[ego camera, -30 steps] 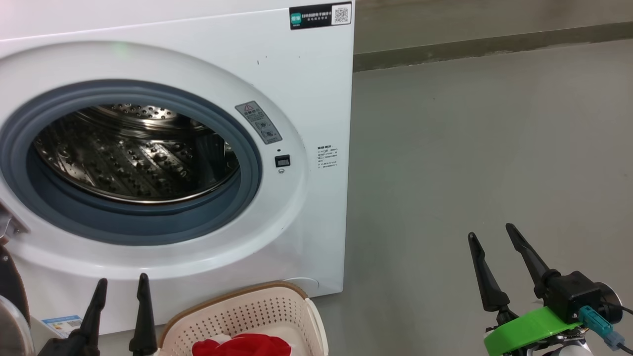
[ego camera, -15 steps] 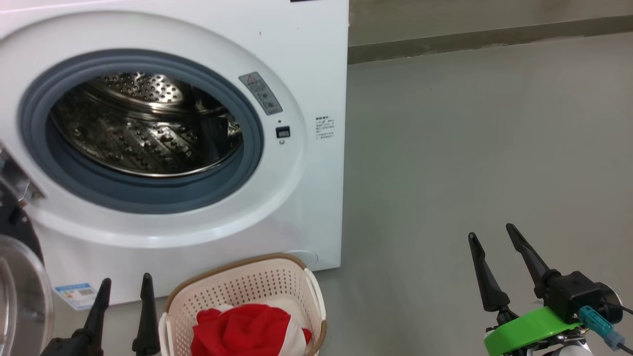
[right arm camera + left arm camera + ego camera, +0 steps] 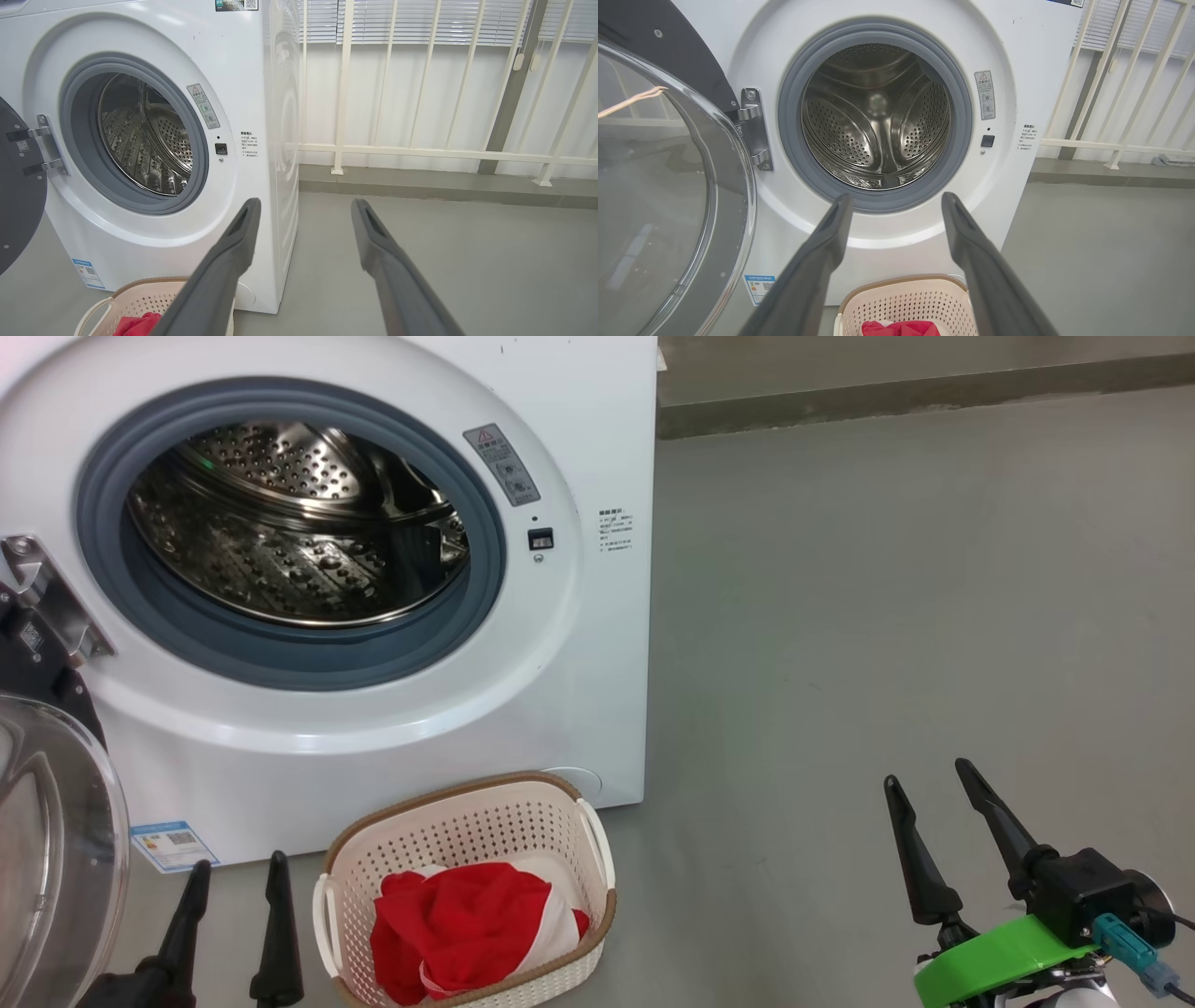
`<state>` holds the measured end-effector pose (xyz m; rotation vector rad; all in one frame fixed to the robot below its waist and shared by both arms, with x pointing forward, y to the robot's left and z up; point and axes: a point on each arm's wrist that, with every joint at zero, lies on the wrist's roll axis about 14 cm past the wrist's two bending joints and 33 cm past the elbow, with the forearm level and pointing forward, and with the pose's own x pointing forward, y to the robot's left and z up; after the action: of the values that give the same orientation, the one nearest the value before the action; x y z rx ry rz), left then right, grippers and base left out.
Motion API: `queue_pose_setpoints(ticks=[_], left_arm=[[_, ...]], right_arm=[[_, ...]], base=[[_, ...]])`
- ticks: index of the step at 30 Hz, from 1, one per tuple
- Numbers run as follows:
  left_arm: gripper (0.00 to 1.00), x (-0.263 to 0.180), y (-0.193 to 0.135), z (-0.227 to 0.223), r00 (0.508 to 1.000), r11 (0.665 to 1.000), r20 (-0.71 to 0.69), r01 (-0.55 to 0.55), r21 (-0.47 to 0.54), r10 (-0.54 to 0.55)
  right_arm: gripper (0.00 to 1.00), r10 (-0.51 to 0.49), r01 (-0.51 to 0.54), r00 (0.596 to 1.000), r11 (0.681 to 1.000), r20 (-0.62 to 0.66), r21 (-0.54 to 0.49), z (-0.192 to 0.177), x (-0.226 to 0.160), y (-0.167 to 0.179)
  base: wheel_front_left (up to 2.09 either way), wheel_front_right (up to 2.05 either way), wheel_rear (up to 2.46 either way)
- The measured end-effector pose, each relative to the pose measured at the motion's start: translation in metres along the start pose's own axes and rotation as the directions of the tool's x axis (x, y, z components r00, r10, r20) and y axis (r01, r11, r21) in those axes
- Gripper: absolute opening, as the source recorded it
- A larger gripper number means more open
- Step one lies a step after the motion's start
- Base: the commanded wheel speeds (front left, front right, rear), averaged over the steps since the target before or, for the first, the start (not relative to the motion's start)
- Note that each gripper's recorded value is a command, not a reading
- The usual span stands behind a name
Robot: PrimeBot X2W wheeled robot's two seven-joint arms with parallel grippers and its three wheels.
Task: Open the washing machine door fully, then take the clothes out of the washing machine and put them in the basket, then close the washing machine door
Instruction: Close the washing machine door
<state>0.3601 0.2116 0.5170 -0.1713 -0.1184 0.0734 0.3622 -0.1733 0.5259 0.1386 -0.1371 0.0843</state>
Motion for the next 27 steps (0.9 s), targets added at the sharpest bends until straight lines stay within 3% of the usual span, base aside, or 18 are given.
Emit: queue_pose_setpoints(ticks=[13,27], left_arm=[[1.00,-0.004,-0.002,0.000,1.000,1.000,-0.001,0.015,-0.005,-0.015],[1.00,-0.025,0.035,0.017,0.992,0.993,0.048,-0.114,0.025,0.113]], right_arm=[[1.00,0.017,-0.017,1.000,1.000,0.002,0.001,0.000,0.003,0.005],[1.00,0.128,-0.128,0.992,0.992,-0.006,0.012,-0.004,0.020,0.042]], base=[[0.00,0.00,0.00],[0.00,0.00,0.00]])
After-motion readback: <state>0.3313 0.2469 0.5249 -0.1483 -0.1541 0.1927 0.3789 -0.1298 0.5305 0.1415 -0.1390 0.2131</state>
